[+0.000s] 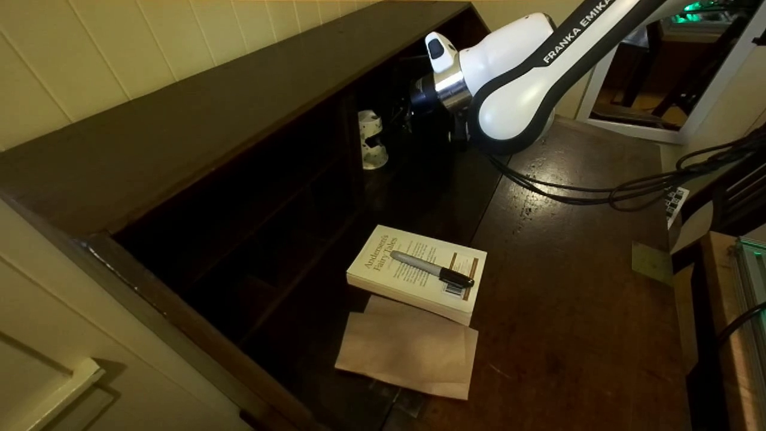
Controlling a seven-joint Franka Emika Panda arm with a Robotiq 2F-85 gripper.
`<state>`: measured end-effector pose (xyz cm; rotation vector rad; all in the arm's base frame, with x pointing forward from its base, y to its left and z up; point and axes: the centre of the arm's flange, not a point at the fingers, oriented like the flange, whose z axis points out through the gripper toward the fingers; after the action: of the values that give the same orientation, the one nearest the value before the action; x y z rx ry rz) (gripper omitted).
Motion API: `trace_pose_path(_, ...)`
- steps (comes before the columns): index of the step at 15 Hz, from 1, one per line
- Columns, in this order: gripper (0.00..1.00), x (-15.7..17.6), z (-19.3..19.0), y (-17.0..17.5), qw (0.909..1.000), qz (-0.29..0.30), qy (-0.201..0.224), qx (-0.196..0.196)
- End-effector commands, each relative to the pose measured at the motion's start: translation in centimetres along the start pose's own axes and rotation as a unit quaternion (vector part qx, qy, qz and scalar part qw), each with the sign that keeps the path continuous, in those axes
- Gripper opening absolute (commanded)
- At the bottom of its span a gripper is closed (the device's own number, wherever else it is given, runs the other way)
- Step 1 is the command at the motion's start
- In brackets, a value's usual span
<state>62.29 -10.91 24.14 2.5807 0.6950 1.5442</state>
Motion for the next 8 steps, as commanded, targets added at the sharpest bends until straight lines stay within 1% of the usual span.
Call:
trace_pose_path(1,1.0,0.03,1.29,0.57,0.9999,0.004,0.006,0.01)
trace_pose_path(2,1.0,-0.08,1.4,0.59,0.9999,0.005,0.005,0.01)
trace_pose_path(3,0.93,-0.22,1.58,0.63,0.9999,0.006,0.004,0.011)
trace_pose_path(4,0.77,-0.35,1.76,0.66,0.9999,0.006,0.001,0.012)
trace_pose_path(6,0.59,-0.29,1.96,1.01,0.9999,0.007,0.001,0.01)
trace_pose_path(8,0.45,-0.18,2.0,1.16,0.9999,0.006,-0.001,0.01)
